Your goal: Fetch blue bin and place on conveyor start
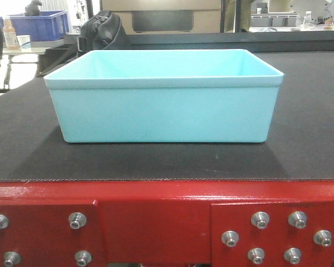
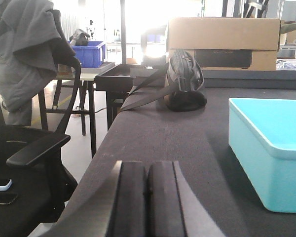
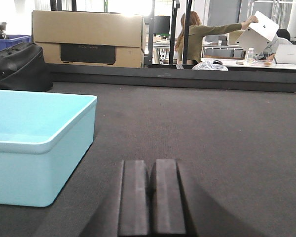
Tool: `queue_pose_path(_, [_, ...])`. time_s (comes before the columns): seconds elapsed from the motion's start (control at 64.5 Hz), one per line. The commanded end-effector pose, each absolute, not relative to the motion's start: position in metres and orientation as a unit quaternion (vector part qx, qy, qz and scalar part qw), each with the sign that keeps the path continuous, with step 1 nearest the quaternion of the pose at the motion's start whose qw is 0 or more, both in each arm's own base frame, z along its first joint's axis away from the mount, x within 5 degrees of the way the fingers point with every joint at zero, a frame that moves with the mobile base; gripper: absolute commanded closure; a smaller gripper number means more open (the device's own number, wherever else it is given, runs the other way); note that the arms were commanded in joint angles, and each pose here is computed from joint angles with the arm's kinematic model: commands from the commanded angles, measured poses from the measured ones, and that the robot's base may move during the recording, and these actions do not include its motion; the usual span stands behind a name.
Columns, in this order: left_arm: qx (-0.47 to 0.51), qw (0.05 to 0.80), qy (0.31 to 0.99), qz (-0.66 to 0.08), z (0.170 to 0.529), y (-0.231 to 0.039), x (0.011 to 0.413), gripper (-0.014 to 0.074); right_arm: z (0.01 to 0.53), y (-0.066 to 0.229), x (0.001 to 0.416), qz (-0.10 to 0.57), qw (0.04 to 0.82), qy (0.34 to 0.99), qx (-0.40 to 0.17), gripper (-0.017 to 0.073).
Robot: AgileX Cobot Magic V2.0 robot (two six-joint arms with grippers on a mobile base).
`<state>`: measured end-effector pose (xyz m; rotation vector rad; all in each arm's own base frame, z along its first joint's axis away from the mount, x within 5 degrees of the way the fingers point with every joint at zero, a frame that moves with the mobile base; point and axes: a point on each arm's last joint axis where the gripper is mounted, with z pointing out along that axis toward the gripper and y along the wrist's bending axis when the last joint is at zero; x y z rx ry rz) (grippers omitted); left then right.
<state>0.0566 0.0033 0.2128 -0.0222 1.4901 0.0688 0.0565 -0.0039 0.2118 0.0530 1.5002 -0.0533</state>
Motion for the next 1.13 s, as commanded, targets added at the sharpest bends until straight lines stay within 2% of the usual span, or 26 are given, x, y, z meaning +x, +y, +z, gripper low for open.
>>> queue_pose_path(0.0, [-0.004,0.743,0.669,0.024,0.2147,0.0021,0.0560,0.0704,0.2140,-0.0041,0.0559,-0.026,0.740,0.672,0.025,0.0722])
queue_pose_path(1.117, [0.003,0.751,0.660,0.013,0.2171,0.0006,0.0557,0.0704,0.2140,-0.0041,0.0559,-0.026,0.740,0.672,0.025,0.0722])
